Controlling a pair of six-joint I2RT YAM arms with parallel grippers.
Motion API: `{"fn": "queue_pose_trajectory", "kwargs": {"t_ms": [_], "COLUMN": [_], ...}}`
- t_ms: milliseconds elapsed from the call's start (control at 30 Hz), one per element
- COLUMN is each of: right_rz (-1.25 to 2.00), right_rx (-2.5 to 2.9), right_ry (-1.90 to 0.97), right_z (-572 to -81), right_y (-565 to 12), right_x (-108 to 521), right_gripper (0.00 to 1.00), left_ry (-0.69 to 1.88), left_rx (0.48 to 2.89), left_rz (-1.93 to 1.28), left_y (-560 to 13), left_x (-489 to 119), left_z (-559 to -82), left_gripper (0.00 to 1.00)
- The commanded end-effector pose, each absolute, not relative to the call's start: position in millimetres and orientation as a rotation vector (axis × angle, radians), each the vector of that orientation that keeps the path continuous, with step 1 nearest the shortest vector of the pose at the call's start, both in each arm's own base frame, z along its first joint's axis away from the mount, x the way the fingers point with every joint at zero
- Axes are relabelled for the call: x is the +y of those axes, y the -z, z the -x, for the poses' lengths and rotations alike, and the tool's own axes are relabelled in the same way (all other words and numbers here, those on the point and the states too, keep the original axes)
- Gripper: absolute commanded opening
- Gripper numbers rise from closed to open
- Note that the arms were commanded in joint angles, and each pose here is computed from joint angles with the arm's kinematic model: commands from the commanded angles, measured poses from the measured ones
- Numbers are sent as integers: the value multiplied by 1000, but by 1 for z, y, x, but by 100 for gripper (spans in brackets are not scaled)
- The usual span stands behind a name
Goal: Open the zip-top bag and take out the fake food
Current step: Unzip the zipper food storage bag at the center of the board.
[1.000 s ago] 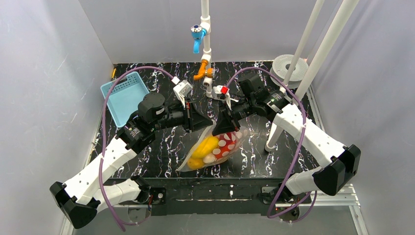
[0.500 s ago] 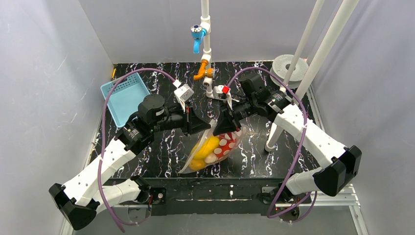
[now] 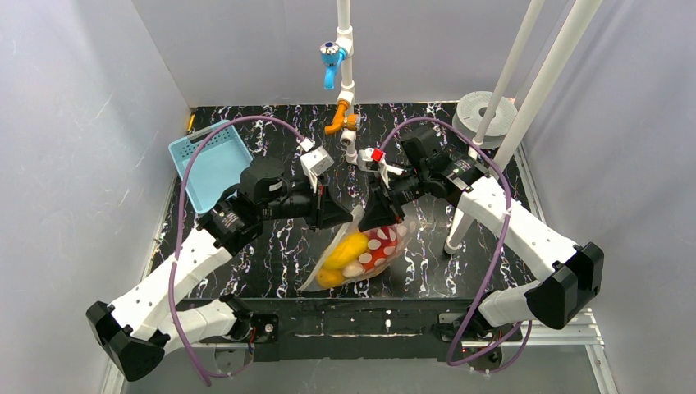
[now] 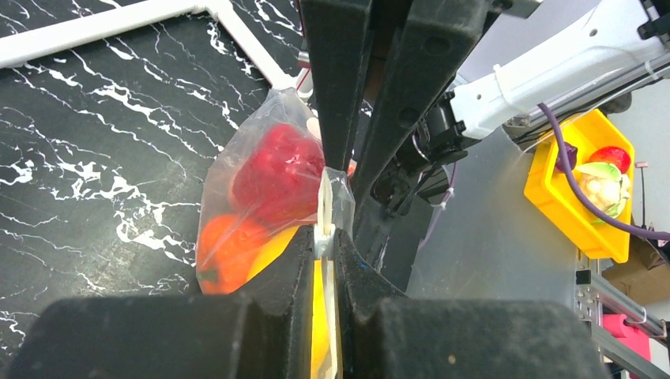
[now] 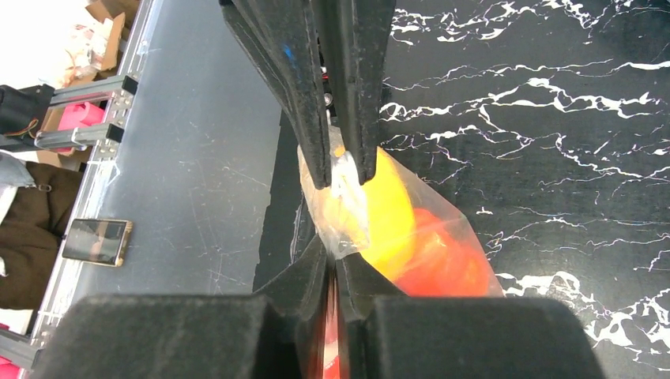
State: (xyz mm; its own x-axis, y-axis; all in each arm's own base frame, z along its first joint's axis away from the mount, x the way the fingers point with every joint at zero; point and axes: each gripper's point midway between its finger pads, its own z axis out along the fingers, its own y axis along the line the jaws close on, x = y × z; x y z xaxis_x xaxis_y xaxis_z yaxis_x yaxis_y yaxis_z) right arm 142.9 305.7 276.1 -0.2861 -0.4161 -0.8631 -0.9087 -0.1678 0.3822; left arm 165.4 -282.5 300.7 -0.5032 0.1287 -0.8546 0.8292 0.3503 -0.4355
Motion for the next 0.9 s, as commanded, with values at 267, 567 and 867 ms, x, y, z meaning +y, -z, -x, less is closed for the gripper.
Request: {"fn": "queue_pose_trajectory", "kwargs": {"t_ms": [267,567,867], "right_rz": [1566,1535,1491], "right_rx": [1462,1455,1486], "right_ry": [-1552,-1609,-1593], "right_z": [-124,-119,-126], "right_y": [-305,-325,-338], "right_x": [301,302,306], "right_gripper": [50,65,51], "left_ry": [1233,1246,1257], "left_rx": [1851,1816,1802], "left_rz": [-916,-902,-893], "left_y": [-307,-321,-328], "left_x": [-284,-283,-284], "left_z": [-154,-153,-153], "left_gripper": [0,0,0]}}
